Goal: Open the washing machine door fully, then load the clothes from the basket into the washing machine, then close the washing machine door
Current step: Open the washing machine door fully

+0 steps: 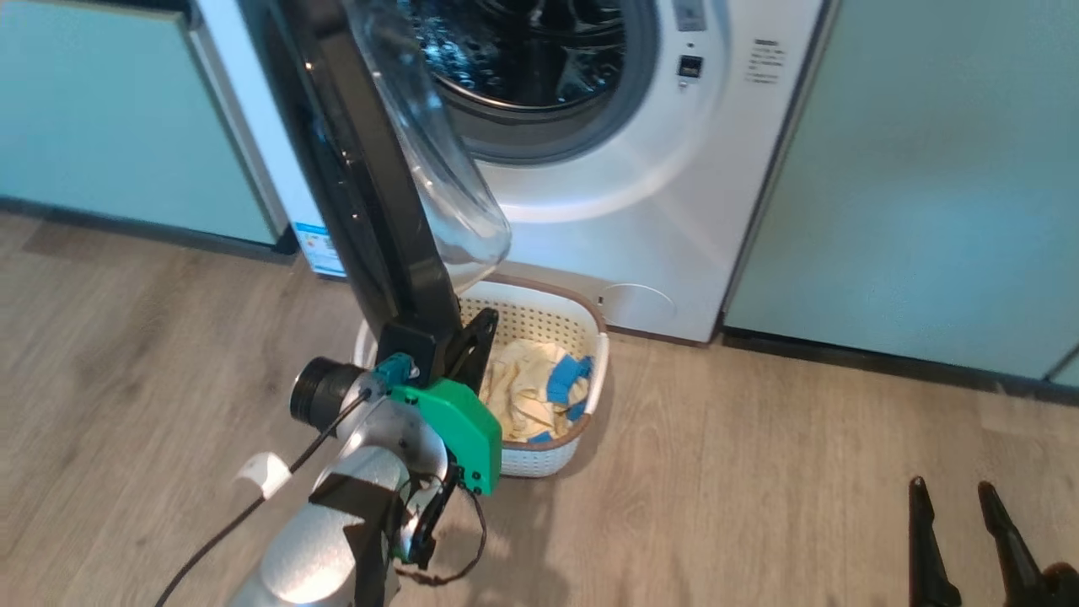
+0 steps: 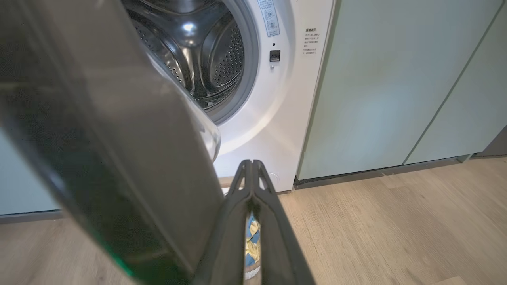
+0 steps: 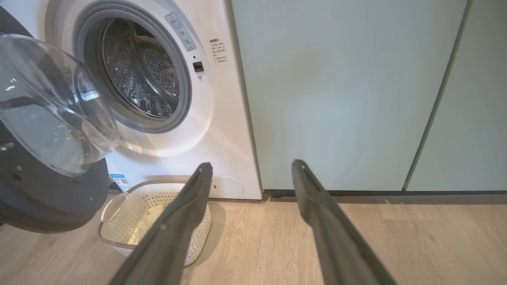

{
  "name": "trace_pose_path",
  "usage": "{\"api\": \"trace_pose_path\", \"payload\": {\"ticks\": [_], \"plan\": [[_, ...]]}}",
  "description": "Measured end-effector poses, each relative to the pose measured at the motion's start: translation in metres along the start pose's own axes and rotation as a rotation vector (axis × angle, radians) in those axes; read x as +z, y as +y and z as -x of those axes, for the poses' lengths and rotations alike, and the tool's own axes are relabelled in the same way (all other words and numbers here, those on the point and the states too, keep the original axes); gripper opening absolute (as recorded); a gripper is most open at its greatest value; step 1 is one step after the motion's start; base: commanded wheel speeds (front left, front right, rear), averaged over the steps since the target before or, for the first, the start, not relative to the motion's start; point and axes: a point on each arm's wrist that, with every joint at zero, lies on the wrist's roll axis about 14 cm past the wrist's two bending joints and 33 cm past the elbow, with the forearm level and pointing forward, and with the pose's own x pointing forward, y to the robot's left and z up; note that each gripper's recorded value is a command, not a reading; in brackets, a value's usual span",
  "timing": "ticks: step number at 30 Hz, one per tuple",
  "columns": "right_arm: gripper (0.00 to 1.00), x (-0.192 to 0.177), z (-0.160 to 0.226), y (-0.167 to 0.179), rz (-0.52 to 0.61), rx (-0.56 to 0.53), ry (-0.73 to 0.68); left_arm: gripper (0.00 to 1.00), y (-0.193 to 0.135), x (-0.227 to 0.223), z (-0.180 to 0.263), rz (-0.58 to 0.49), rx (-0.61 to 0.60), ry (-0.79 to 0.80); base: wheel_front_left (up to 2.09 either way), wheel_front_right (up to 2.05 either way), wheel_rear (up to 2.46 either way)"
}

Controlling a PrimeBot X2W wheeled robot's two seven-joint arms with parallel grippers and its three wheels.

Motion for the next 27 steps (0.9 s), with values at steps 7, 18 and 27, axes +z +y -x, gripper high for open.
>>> {"api": "trace_pose_path", "payload": {"ticks": [7, 18, 27], "plan": [[1.0, -0.001, -0.012, 0.023, 0.002, 0.08, 0.002, 0.0, 0.022, -0.004, 0.028, 0.01, 0.089, 0.004, 0.0, 0.0, 0.0], [1.0, -0.003, -0.023, 0.05, 0.004, 0.171, 0.01, 0.0, 0.059, -0.005, 0.059, -0.002, 0.213, 0.0, 0.0, 0.0, 0.0], [1.0, -0.009, -0.03, 0.063, 0.001, 0.214, 0.029, 0.0, 0.098, -0.007, 0.081, -0.025, 0.323, 0.008, 0.0, 0.0, 0.0]]}}
